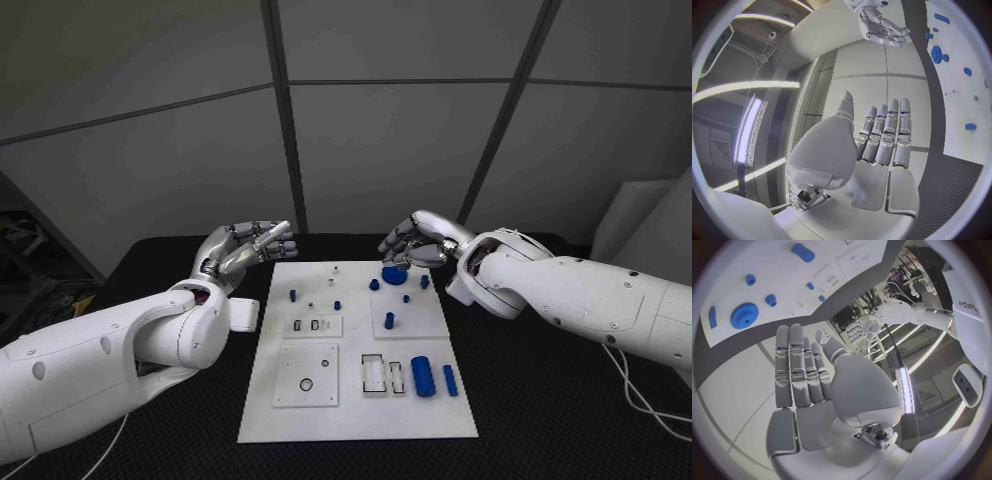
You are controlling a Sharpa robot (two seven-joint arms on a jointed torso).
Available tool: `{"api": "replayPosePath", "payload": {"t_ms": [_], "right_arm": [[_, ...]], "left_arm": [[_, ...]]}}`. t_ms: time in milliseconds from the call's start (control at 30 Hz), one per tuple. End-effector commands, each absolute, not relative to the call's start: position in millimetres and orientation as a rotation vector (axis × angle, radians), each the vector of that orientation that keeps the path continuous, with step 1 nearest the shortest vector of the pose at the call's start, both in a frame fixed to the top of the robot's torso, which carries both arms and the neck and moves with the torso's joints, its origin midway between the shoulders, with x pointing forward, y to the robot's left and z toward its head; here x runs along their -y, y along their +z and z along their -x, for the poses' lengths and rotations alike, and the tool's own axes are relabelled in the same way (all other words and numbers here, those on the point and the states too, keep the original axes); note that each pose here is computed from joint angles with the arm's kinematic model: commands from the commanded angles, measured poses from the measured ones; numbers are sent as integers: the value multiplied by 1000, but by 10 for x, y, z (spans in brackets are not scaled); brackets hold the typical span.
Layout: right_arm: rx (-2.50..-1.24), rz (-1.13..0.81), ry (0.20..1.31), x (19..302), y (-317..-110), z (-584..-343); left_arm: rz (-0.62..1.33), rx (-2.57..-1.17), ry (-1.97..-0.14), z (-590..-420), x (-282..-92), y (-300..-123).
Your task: Assemble the parts on the task board
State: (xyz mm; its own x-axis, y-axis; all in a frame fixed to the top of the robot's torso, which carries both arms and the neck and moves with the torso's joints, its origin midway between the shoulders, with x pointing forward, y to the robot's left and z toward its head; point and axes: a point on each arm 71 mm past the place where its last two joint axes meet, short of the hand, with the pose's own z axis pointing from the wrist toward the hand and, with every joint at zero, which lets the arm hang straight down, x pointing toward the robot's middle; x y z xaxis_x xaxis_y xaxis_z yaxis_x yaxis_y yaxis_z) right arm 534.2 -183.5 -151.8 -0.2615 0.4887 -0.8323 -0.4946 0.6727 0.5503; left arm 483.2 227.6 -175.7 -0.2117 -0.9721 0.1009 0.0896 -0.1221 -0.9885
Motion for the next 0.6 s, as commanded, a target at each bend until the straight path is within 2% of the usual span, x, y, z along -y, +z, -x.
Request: {"api": "replayPosePath", "payload": {"t_ms": [33, 300, 600], "right_arm": [[-1621, 228, 672, 1768, -1497, -5357], [-1607, 330, 526, 1666, -1398, -5389], [-1608, 374, 474, 1559, -1381, -5410]], "left_arm": [[1049, -1269, -1551, -4769, -2188, -1705], [1038, -1283, -1585, -4675, -2134, -1649], [1030, -1289, -1613, -4615, -2083, -1602]]}}
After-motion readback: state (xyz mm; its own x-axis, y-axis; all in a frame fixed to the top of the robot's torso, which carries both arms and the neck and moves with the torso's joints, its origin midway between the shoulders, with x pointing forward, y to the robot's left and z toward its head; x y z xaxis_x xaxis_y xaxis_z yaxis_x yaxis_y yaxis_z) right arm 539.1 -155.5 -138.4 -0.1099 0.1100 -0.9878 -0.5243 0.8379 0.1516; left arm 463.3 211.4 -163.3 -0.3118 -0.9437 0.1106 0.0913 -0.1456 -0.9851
